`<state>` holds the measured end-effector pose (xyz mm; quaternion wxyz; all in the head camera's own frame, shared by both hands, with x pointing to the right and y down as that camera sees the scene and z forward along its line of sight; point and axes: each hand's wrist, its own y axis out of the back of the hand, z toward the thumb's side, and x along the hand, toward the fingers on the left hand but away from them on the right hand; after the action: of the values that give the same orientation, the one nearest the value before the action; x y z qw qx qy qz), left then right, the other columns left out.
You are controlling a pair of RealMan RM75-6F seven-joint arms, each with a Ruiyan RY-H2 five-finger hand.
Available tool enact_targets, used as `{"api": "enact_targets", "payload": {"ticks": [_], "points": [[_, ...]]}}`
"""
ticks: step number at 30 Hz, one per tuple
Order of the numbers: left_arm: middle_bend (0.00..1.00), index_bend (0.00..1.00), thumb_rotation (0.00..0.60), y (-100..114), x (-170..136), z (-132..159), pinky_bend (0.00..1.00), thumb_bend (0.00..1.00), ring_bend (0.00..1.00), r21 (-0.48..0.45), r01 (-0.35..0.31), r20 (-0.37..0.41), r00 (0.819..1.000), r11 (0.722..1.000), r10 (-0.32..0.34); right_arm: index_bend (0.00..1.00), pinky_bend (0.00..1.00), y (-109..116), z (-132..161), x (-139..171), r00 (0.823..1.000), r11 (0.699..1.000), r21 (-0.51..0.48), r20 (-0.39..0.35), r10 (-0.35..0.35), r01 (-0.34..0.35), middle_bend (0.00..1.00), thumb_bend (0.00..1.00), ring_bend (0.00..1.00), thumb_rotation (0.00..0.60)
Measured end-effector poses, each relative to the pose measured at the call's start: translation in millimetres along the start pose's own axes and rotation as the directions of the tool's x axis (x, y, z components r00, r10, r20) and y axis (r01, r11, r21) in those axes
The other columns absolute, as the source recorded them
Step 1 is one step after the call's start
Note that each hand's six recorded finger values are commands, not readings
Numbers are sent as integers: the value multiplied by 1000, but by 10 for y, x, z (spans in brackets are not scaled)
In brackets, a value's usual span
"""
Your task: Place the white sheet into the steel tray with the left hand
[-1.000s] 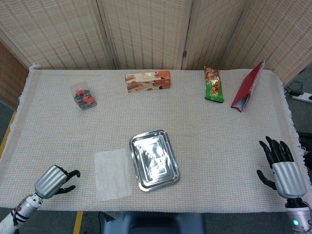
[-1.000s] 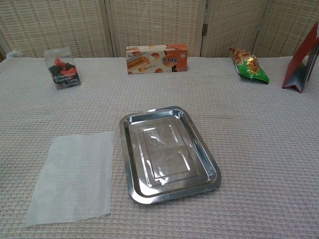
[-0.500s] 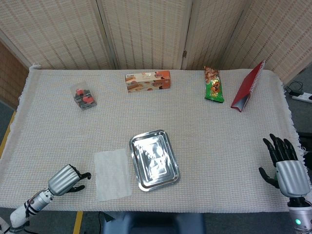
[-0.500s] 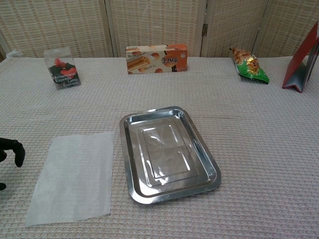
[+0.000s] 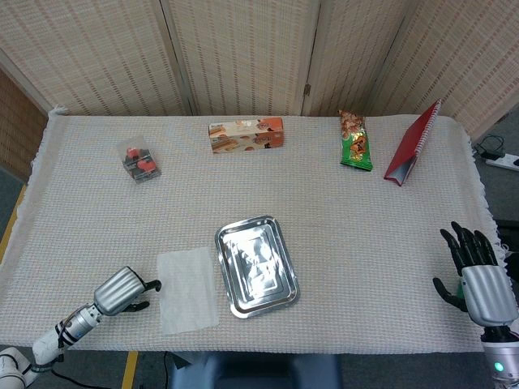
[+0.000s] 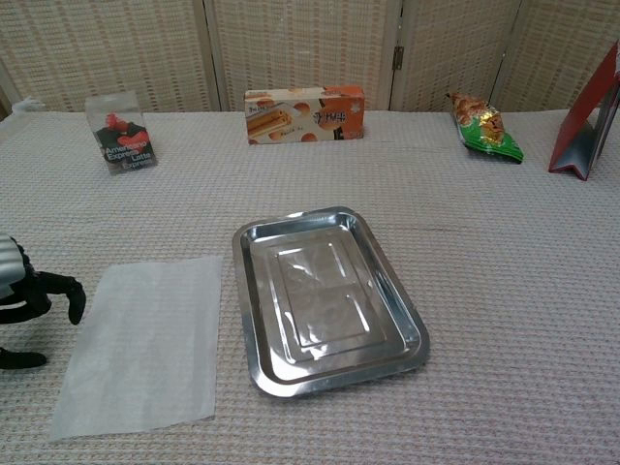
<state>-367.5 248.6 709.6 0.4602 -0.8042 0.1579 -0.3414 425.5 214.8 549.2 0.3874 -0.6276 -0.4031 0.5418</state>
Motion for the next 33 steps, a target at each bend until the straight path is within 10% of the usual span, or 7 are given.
{"api": "enact_targets", "payload": {"ticks": [26, 33], "points": [[1000, 496, 600, -63, 321, 165, 1000, 217, 1000, -86, -36, 25, 999, 996, 39, 0, 0, 61, -31, 26, 1000, 1000, -7, 10, -15, 15, 0, 356, 0, 600], [1000, 625, 600, -114, 371, 188, 1000, 292, 1000, -99, -27, 21, 999, 995, 29, 0, 0, 113, -53, 64, 1000, 1000, -10, 14, -28, 29, 0, 356, 0, 600]]}}
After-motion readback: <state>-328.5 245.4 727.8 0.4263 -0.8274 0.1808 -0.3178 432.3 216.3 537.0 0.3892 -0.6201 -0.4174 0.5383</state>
